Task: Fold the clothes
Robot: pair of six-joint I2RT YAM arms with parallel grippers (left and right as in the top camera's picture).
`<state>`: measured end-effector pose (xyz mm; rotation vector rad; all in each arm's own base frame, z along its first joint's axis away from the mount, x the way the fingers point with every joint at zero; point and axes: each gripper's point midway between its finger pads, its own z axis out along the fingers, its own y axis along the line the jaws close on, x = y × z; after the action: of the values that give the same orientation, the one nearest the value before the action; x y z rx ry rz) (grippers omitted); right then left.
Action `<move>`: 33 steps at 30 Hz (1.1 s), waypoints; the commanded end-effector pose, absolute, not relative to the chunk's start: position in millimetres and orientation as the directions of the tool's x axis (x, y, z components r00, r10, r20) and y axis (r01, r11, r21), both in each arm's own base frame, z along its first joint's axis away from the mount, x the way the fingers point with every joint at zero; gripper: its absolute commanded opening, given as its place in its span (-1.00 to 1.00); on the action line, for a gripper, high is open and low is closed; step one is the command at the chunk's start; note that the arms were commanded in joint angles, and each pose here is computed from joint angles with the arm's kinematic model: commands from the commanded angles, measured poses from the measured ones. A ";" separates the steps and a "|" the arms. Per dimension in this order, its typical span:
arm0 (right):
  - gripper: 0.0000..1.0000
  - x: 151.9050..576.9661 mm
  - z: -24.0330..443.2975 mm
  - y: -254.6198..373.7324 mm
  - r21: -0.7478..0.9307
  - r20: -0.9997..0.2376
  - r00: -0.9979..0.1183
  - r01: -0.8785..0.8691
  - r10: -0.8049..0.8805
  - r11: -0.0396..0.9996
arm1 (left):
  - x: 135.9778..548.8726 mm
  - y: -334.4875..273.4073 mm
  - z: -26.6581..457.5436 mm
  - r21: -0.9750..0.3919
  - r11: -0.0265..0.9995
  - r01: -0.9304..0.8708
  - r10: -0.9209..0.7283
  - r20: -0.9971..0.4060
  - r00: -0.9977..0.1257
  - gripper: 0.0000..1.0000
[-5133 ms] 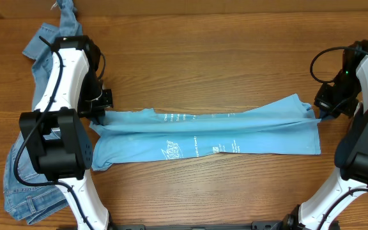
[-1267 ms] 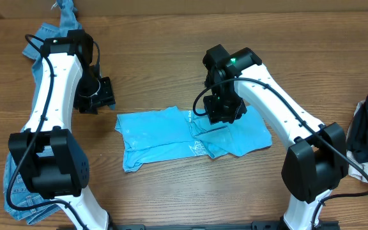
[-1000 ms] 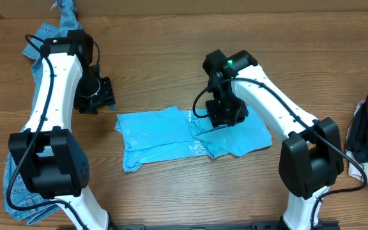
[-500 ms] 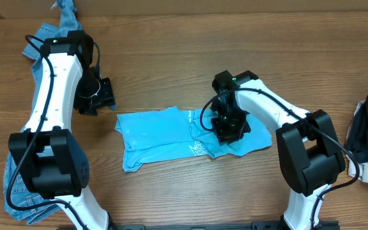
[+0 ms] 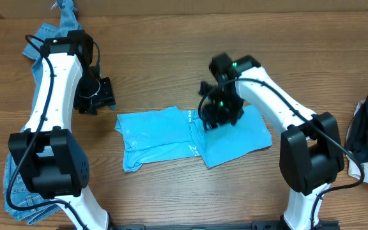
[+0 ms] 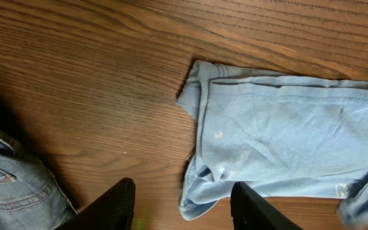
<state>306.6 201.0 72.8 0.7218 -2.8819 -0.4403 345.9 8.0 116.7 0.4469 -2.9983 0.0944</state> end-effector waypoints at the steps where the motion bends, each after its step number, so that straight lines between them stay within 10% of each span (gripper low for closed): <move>1: 0.37 330.5 78.6 196.2 0.221 0.010 -0.915 -0.391 -0.403 0.894 | 346.1 4.0 122.9 -0.057 0.957 -0.285 -0.279 0.099 -0.955 0.04; 23: 0.46 321.3 15.1 227.5 0.139 0.092 -0.917 -0.374 -0.388 0.917 | 346.3 4.4 122.9 -0.057 0.957 -0.285 -0.279 0.098 -0.955 0.04; 28: -0.82 323.5 13.4 227.9 0.137 0.088 -0.927 -0.351 -0.364 0.926 | 347.1 4.5 122.8 -0.058 0.957 -0.285 -0.279 0.095 -0.956 0.04; 33: -0.92 325.8 21.8 225.5 0.120 0.085 -0.928 -0.352 -0.363 0.928 | 347.2 4.5 122.8 -0.058 0.957 -0.284 -0.278 0.095 -0.956 0.05</move>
<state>322.0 227.0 15.1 0.5624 -2.9673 -0.1702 346.3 8.0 116.6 0.4470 -3.0002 0.0947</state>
